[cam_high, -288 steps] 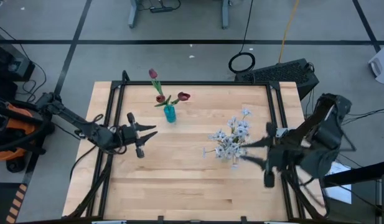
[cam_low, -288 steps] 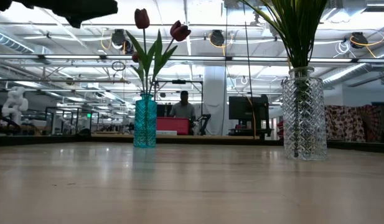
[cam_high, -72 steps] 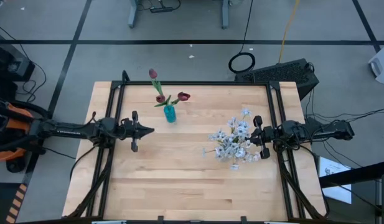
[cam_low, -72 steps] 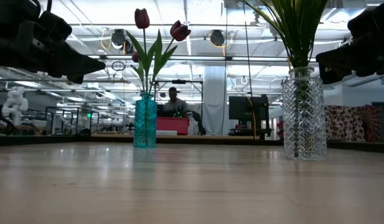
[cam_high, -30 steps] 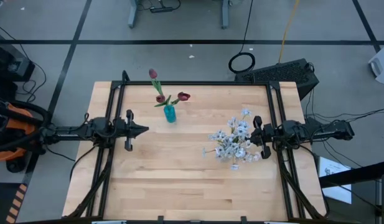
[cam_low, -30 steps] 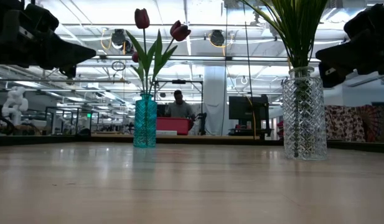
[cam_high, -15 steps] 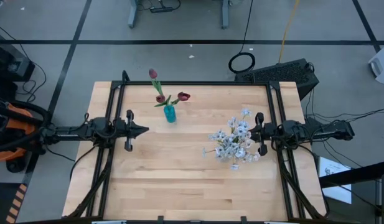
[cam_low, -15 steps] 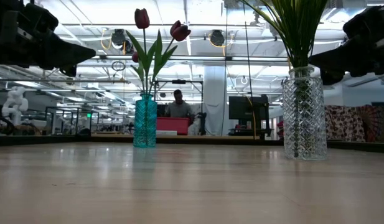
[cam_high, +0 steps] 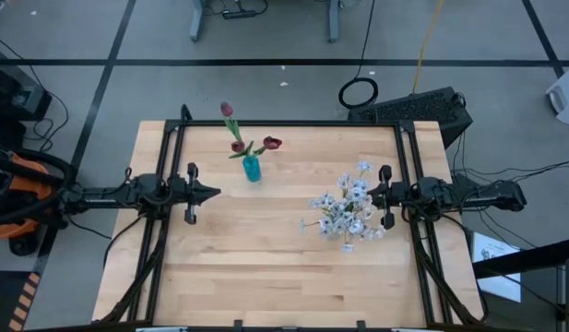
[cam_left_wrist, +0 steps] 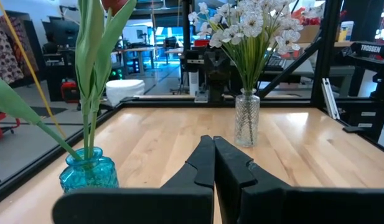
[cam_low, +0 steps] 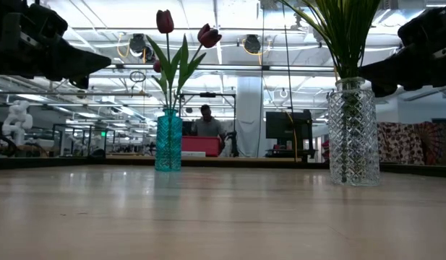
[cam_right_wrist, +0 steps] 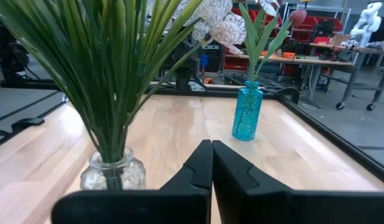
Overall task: Sort flowers into vase by color
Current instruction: Return to home position
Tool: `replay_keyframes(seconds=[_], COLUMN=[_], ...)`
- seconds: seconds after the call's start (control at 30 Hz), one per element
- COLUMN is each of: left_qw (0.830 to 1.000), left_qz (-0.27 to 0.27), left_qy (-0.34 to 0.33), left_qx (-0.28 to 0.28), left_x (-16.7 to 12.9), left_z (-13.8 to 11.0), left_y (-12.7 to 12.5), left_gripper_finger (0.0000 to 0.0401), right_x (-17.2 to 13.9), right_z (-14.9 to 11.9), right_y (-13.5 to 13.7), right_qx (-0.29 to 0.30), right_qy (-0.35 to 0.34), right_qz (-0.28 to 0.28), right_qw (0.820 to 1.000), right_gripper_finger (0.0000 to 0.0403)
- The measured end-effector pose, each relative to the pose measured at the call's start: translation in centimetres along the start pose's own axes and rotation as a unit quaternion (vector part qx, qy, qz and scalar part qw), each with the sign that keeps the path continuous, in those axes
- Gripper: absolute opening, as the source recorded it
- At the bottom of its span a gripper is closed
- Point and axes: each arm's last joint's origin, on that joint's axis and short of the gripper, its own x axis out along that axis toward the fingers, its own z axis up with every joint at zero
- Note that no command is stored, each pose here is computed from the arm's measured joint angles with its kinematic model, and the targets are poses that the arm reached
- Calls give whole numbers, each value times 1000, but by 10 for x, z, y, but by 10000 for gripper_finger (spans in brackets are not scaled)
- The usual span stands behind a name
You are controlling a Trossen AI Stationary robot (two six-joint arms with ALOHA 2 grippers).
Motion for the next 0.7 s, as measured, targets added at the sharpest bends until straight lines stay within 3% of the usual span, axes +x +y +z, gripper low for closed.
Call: replay_keyframes(seconds=[0.7], left_qw=[999], left_qz=[-37], left_qy=[1], left_qx=[-3], left_x=[0], left_z=[0], left_y=[-4], left_gripper_finger=[0], right_x=[0], right_z=[-1], right_y=[0], right_qx=[20], right_qy=[3], right_qz=[15], right_qw=[1000], right_gripper_finger=[0])
